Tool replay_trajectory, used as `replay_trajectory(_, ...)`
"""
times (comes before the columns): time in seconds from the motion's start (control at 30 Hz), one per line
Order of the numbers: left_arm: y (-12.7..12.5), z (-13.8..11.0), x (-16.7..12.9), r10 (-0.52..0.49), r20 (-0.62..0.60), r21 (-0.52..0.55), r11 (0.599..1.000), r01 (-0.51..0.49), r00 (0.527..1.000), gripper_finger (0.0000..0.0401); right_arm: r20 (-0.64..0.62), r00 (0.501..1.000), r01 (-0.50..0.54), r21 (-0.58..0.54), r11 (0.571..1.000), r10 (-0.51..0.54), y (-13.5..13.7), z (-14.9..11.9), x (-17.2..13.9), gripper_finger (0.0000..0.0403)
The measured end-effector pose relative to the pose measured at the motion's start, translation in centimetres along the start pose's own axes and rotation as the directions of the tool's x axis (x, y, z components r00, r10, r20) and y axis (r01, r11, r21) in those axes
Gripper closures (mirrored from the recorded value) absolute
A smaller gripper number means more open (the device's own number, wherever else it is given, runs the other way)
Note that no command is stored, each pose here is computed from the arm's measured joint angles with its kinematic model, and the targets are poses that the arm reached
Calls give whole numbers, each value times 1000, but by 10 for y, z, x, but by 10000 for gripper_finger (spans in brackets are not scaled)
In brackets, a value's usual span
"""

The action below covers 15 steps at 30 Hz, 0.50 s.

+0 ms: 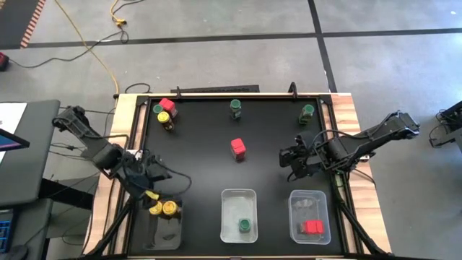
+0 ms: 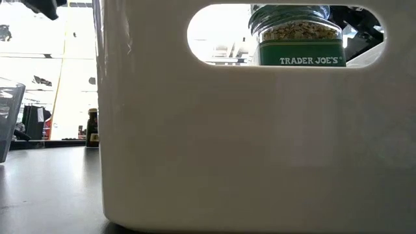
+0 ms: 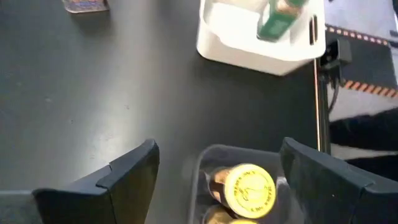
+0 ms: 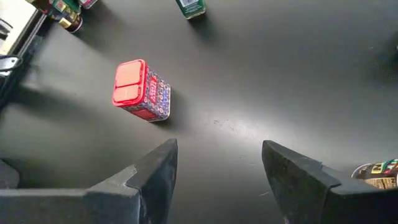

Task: Sort spices by type
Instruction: Put the center green seasoning bottle into the white bin

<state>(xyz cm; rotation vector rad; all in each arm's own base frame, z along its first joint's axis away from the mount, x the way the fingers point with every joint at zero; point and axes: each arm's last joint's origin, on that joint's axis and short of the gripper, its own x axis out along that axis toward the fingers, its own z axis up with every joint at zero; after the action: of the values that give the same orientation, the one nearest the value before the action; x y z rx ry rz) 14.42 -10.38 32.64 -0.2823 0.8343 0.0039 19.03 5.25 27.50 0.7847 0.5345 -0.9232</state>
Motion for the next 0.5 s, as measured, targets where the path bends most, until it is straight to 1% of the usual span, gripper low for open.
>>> replay_trajectory(0.13,9,7,2,39,19,41,998,-40,999,81,2,1000,-19,17,1000,19,2,0,0,143)
replay_trajectory(0.23,20,15,6,90,36,24,996,-90,995,81,19,1000,-23,23,999,23,3,1,0,143)
replay_trajectory(0.37,37,20,16,160,50,20,987,-161,986,81,41,999,24,25,999,-25,-1,8,5,143)
replay_trajectory(0.5,53,24,23,169,88,0,986,-169,982,81,62,995,80,26,996,-81,-5,18,13,142)
